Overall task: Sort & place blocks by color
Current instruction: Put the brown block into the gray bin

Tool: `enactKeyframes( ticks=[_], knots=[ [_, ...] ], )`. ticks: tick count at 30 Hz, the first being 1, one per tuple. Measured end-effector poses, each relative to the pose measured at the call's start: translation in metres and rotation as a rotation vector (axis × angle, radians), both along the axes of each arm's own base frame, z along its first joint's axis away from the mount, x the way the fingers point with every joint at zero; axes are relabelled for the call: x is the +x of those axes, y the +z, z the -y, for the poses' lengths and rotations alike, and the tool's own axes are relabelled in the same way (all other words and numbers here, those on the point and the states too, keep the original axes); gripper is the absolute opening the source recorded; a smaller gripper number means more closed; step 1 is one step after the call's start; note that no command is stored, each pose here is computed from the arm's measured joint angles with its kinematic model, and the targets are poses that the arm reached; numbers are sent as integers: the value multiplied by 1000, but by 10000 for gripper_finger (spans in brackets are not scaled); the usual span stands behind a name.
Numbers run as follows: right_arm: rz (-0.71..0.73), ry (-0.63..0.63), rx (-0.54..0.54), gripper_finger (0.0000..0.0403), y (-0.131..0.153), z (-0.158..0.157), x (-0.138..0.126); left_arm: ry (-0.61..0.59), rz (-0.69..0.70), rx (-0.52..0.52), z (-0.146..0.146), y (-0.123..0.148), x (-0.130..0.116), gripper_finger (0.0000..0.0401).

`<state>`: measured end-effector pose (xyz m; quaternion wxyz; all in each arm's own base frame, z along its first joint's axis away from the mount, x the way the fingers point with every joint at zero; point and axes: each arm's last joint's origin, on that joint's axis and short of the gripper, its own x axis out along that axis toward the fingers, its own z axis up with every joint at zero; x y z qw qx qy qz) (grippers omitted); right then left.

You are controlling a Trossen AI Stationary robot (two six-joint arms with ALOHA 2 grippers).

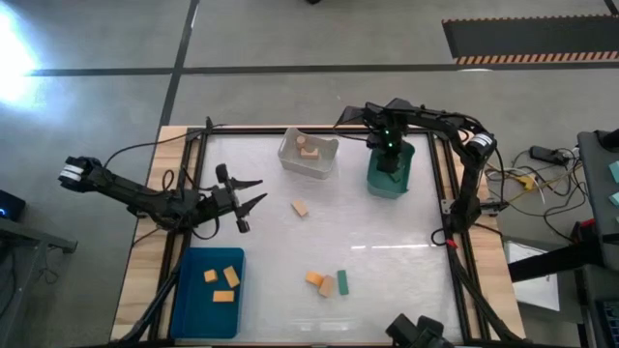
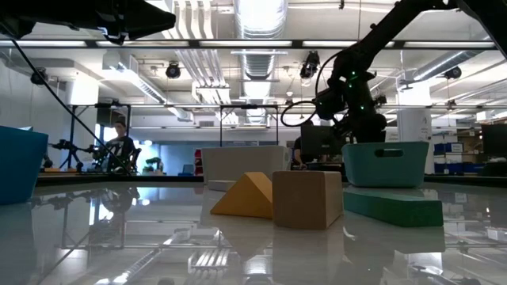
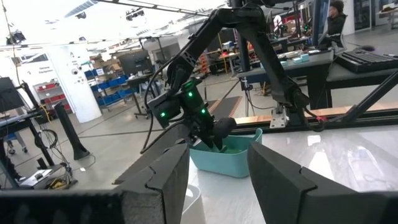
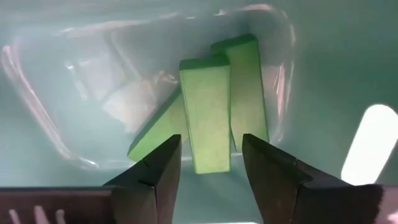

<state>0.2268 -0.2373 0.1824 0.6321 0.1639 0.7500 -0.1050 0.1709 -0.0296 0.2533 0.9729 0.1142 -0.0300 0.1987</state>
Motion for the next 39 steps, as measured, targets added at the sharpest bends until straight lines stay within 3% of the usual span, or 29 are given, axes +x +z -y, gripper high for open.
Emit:
enactKeyframes(
  ticks=[15, 20, 23, 30, 39],
  knots=[
    [-10, -40, -1, 205, 6, -3, -3, -1, 0, 1, 0, 0, 0, 148],
    [-29, -110, -1, 205, 23, -12, -10, -2, 3, -7, 0, 0, 0, 148],
    [-7, -191, -36, 205, 41, -23, -12, -9, 30, -75, 0, 0, 0, 148],
    [209, -235, -202, 205, 94, -56, -10, -23, 41, -201, 2, -8, 7, 148],
    [523, -226, -355, 205, 146, -91, -12, -20, -19, -188, 5, -16, 18, 148]
  ],
)
